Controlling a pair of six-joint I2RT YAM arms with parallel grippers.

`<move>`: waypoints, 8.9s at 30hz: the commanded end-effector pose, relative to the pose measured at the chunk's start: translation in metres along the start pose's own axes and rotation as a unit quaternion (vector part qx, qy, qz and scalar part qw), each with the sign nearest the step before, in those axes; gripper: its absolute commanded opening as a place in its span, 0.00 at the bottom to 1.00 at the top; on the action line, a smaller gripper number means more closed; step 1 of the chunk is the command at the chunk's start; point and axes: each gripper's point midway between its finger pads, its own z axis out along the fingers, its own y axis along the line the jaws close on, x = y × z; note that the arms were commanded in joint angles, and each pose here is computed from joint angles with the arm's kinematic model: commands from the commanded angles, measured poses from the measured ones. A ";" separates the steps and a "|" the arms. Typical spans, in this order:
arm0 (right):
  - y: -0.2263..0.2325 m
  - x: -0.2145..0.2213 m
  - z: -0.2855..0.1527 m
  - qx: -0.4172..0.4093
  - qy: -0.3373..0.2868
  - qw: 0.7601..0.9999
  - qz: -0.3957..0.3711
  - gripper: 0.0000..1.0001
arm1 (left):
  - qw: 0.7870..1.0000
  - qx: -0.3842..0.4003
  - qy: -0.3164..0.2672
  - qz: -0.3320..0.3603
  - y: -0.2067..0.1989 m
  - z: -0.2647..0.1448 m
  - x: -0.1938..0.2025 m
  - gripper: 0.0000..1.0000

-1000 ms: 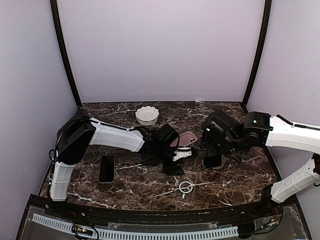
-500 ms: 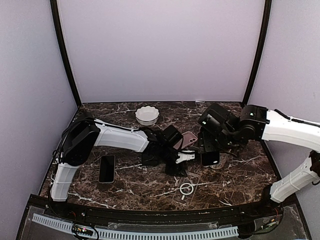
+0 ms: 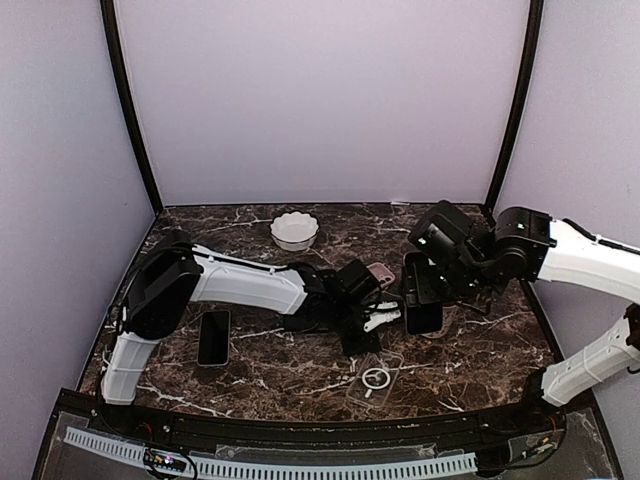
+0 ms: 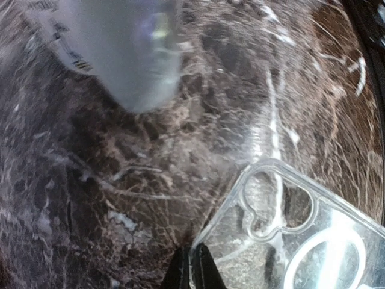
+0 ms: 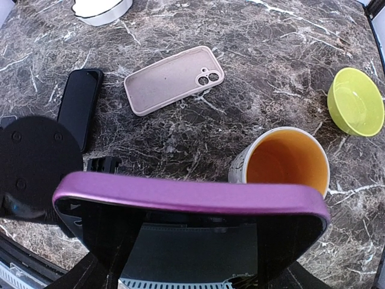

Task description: Put the phone into the phone case

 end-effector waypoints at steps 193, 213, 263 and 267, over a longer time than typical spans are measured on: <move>0.072 0.116 0.172 -0.036 0.234 0.934 -0.268 0.59 | 0.856 -0.341 -0.130 -0.367 0.091 -0.217 0.119 0.89; 0.166 -0.054 0.001 -0.182 -0.219 0.944 -0.164 0.17 | 0.822 -0.091 -0.461 -0.322 0.028 -0.307 -0.015 0.93; 0.192 -0.019 -0.138 -0.561 -0.193 0.747 -0.299 0.00 | 0.873 0.107 -0.475 0.016 -0.119 -0.336 -0.040 0.37; 0.194 -0.021 -0.146 -0.570 -0.195 0.739 -0.303 0.00 | 0.871 0.087 -0.483 -0.003 -0.110 -0.335 -0.040 0.41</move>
